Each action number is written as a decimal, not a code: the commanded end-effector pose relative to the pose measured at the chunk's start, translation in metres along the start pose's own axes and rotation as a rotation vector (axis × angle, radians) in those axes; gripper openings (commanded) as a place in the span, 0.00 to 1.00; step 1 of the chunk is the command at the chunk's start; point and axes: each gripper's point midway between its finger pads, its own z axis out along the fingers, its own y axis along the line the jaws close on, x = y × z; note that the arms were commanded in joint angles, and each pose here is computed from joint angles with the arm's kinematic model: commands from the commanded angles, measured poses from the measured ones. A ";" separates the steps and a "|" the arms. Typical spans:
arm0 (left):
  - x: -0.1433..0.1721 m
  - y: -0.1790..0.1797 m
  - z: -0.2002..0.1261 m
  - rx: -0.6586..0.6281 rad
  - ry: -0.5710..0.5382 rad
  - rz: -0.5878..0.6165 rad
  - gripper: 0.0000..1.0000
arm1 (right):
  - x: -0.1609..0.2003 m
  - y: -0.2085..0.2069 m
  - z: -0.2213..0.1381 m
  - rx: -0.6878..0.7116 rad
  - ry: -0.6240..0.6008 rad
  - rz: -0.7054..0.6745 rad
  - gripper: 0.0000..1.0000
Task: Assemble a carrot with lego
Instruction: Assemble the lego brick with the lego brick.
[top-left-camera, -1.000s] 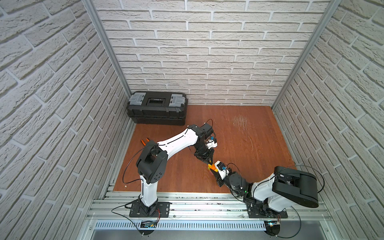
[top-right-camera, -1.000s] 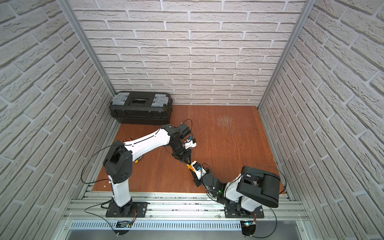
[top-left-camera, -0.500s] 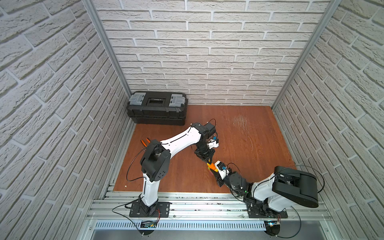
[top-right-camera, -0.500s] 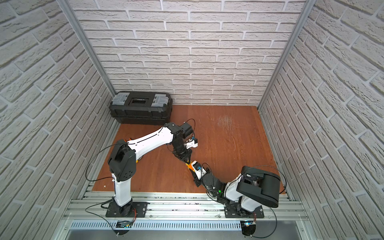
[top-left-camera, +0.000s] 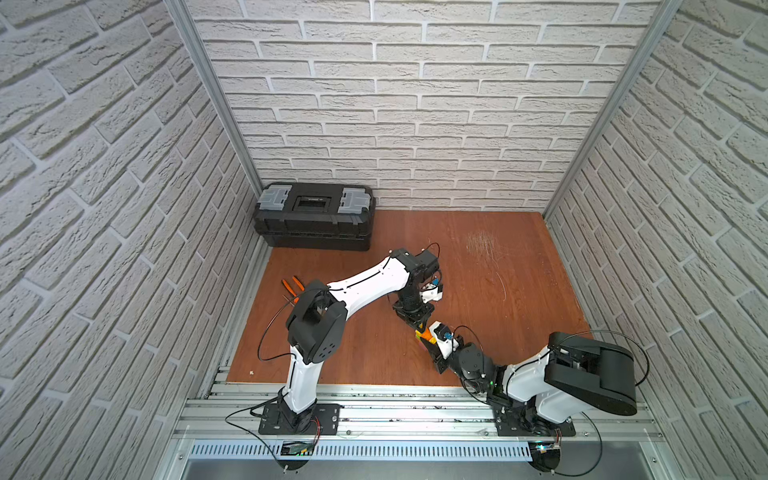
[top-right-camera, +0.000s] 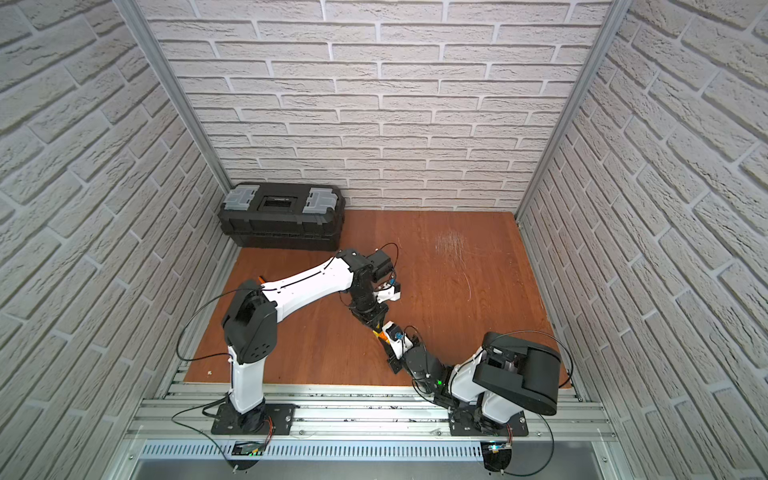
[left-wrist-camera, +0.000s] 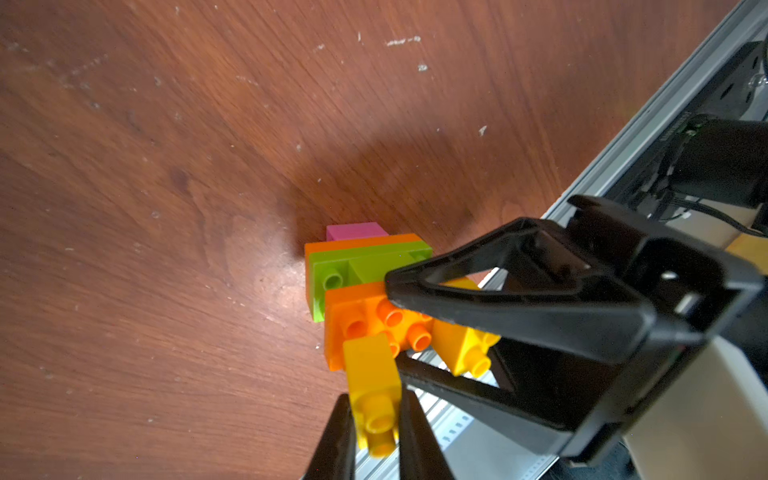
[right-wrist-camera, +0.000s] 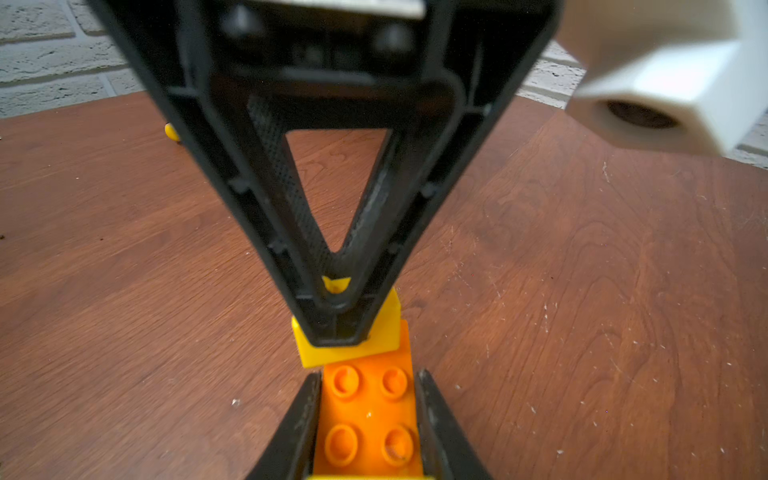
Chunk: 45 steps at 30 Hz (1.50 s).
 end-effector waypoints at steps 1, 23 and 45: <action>0.000 0.004 0.002 -0.028 0.018 0.020 0.00 | 0.008 -0.002 -0.001 -0.003 0.020 0.010 0.08; -0.003 0.005 0.011 -0.074 0.072 0.054 0.00 | 0.009 -0.001 -0.001 -0.008 0.025 0.009 0.06; 0.004 0.007 0.028 -0.130 0.206 0.128 0.00 | 0.009 0.000 -0.001 -0.018 0.027 0.008 0.04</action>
